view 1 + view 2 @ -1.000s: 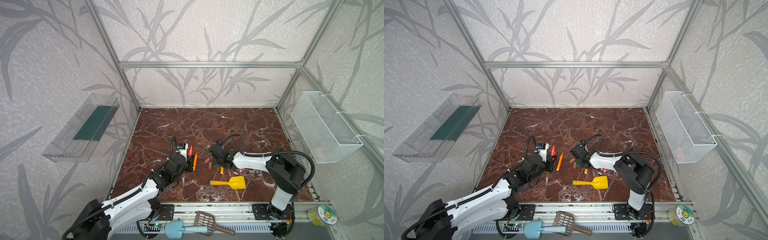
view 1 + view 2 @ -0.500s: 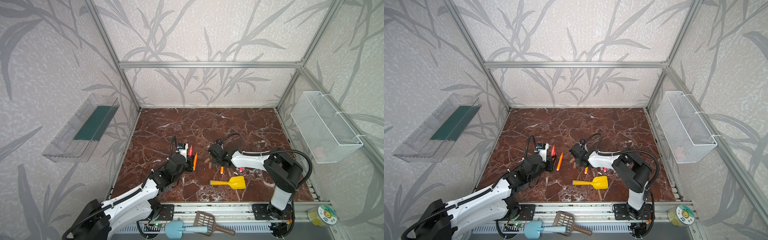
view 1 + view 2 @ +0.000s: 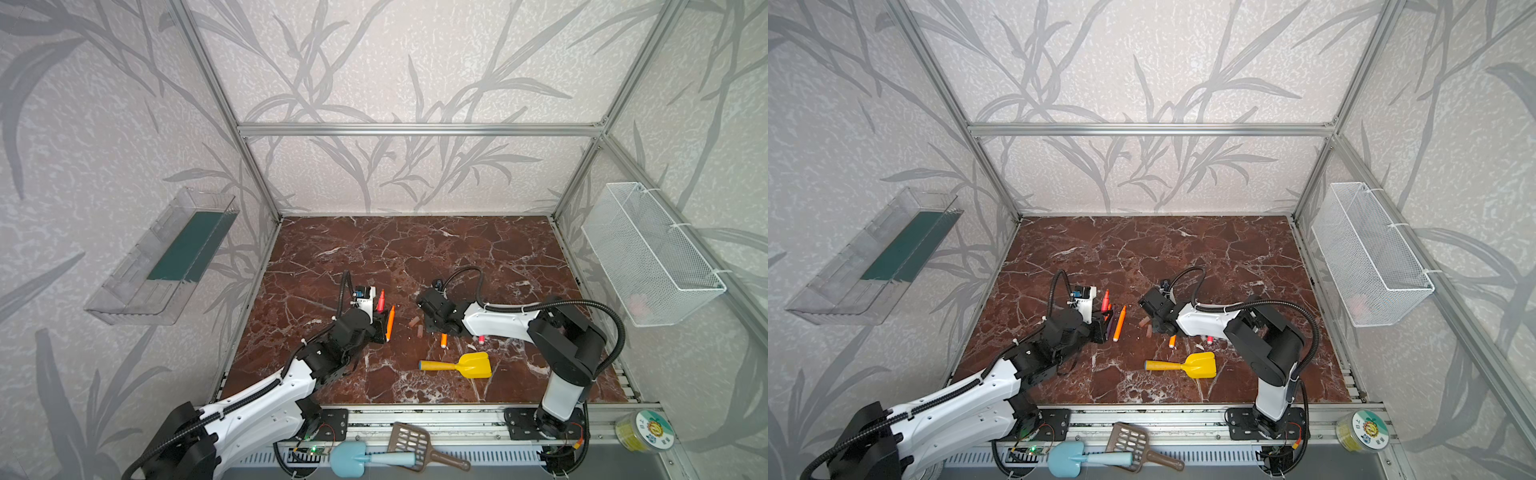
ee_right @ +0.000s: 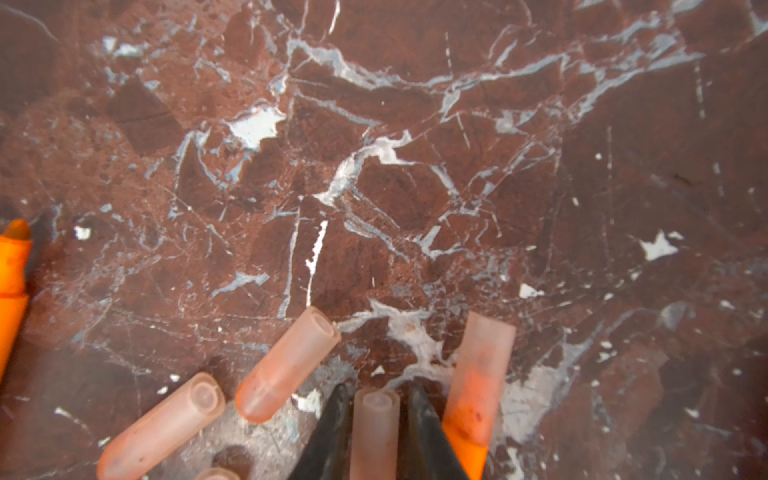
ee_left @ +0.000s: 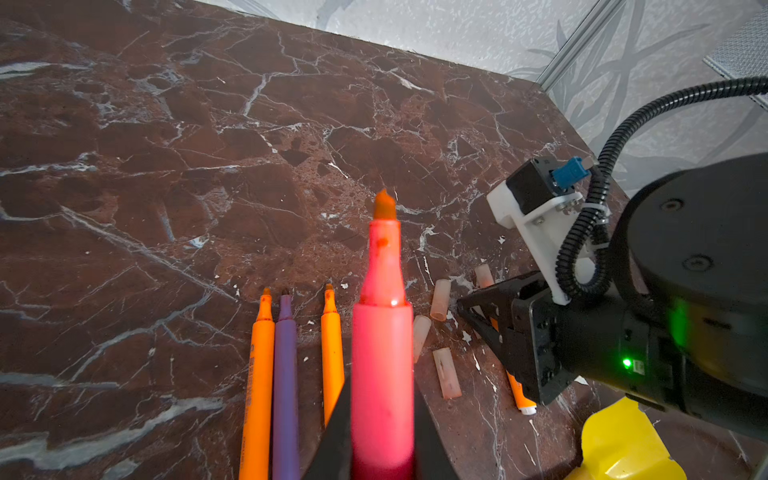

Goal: Insert the pens into the pen caps
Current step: 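Move the right gripper over the loose pink caps and grasp one, then carry the pink cap with the right gripper toward the held marker tip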

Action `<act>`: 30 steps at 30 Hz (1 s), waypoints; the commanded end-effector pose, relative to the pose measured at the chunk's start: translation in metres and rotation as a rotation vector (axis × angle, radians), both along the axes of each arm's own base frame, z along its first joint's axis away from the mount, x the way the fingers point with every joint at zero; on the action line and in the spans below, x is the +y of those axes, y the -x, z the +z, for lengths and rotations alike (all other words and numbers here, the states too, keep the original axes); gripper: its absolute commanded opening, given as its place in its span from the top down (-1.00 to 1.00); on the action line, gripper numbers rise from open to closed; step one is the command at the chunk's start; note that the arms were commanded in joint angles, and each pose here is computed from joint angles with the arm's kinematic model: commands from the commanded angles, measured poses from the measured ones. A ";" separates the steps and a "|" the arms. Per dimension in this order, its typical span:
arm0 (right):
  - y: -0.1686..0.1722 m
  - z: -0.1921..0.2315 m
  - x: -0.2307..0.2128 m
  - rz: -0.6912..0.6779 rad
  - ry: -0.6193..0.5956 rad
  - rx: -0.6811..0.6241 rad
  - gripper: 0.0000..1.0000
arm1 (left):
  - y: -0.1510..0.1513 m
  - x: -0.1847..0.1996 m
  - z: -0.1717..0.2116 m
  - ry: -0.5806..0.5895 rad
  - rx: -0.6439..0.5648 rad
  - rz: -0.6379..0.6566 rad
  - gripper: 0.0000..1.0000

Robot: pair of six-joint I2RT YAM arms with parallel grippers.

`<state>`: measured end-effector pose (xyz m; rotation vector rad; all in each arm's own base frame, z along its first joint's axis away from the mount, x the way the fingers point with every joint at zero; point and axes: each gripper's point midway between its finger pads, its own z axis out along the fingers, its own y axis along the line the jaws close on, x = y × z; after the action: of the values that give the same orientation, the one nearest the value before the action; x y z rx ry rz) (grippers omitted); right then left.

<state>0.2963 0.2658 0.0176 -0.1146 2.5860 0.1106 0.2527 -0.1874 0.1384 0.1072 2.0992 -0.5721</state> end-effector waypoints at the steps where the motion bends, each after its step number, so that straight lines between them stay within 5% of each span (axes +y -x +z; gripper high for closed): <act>1: 0.009 -0.003 -0.006 -0.001 0.016 0.021 0.61 | 0.000 0.003 0.003 0.006 -0.003 0.009 1.00; 11: 0.012 0.012 -0.004 -0.003 -0.065 -0.009 0.75 | 0.002 -0.007 0.005 0.030 0.001 -0.039 1.00; 18: 0.011 0.078 0.001 0.002 -0.245 -0.141 0.78 | 0.007 -0.042 0.010 0.147 0.009 -0.158 1.00; 30: 0.027 0.187 -0.024 -0.024 -0.607 -0.430 0.83 | 0.034 -0.135 0.013 0.127 -0.003 -0.372 1.00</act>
<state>0.2683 0.2427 0.1781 0.0560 2.1451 0.6688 0.2124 -0.3027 0.1276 0.4363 2.1210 -0.8546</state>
